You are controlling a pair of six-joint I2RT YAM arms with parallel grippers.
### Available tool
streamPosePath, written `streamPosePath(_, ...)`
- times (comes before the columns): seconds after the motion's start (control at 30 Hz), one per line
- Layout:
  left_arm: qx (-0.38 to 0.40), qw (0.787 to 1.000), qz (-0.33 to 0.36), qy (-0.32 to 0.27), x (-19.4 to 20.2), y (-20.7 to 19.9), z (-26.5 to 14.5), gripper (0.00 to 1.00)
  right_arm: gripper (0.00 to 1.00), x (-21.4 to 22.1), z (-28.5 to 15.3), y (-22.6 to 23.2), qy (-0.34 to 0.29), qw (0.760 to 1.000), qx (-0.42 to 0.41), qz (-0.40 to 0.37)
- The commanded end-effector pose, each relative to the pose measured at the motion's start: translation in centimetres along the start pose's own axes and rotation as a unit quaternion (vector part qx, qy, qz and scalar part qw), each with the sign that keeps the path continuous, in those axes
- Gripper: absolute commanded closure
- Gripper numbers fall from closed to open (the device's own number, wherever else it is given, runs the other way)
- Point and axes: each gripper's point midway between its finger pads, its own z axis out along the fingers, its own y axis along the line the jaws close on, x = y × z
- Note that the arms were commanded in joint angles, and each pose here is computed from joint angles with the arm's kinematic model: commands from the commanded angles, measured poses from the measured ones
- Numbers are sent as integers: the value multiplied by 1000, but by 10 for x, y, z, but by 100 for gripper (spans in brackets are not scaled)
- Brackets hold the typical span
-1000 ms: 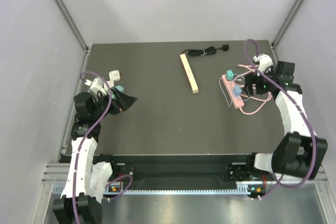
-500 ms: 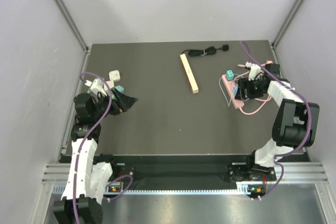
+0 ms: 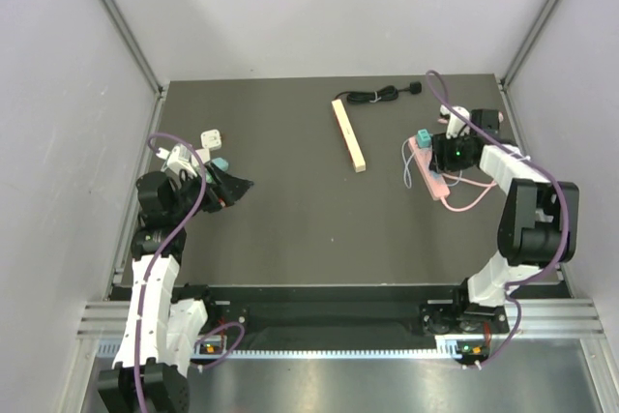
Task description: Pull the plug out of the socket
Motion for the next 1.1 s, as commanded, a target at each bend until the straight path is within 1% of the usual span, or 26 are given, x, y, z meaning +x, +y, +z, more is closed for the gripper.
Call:
streamPosePath(0.0, 21, 1000, 18, -10, -7, -9, 1, 6, 46, -32, 3, -8, -37, 998, 49, -28)
streamPosePath(0.13, 21, 1000, 18, -10, -7, -9, 1, 6, 51, -33, 7, -7, -32, 996, 71, -46)
streamPosePath(0.2, 22, 1000, 17, -10, -7, -9, 1, 6, 57, -30, 11, -8, -24, 996, 75, -46)
streamPosePath(0.27, 23, 1000, 17, -10, -7, -10, 1, 6, 60, -29, 13, -8, -20, 996, 74, -46)
streamPosePath(0.37, 26, 999, 17, -9, -7, -11, 1, 6, 73, -27, 15, -8, -15, 996, 72, -47)
streamPosePath(0.4, 27, 999, 15, -7, -7, -11, 1, 6, 80, -25, 17, -7, -13, 996, 69, -47)
streamPosePath(0.47, 33, 999, 14, -4, -6, -14, 1, 6, 87, -23, 17, -5, -8, 997, 61, -50)
streamPosePath(0.5, 37, 999, 14, -3, -5, -15, 1, 6, 96, -24, 16, -1, -11, 997, 51, -53)
streamPosePath(0.53, 43, 999, 13, -1, -5, -17, 2, 6, 100, -21, 15, 1, -6, 997, 42, -63)
streamPosePath(0.63, 68, 998, 0, 15, 3, -25, 4, 7, 100, -23, 7, 16, -21, 995, 7, -95)
streamPosePath(0.7, 89, 995, -21, 32, 11, -31, 6, 7, 100, -25, -1, 30, -32, 993, -25, -112)
streamPosePath(0.73, 95, 994, -29, 44, 20, -33, 8, 7, 100, -24, -2, 34, -32, 991, -36, -123)
streamPosePath(0.8, 99, 993, -47, 51, 27, -35, 11, 7, 100, -21, -8, 47, -34, 988, -67, -135)
streamPosePath(0.83, 108, 992, -46, 51, 32, -38, 14, 8, 100, -16, -8, 49, -30, 986, -75, -147)
streamPosePath(0.87, 126, 989, -48, 56, 37, -49, 17, 9, 100, -13, -8, 52, -27, 984, -83, -153)
streamPosePath(0.9, 126, 989, -49, 58, 41, -51, 19, 9, 100, -10, -8, 67, -22, 980, -103, -170)
streamPosePath(1.03, 122, 990, -29, 65, 67, -68, 39, 12, 100, 5, -14, 94, -11, 959, -159, -235)
streamPosePath(1.07, 119, 990, -33, 75, 74, -68, 46, 16, 100, 9, -18, 103, -12, 952, -182, -246)
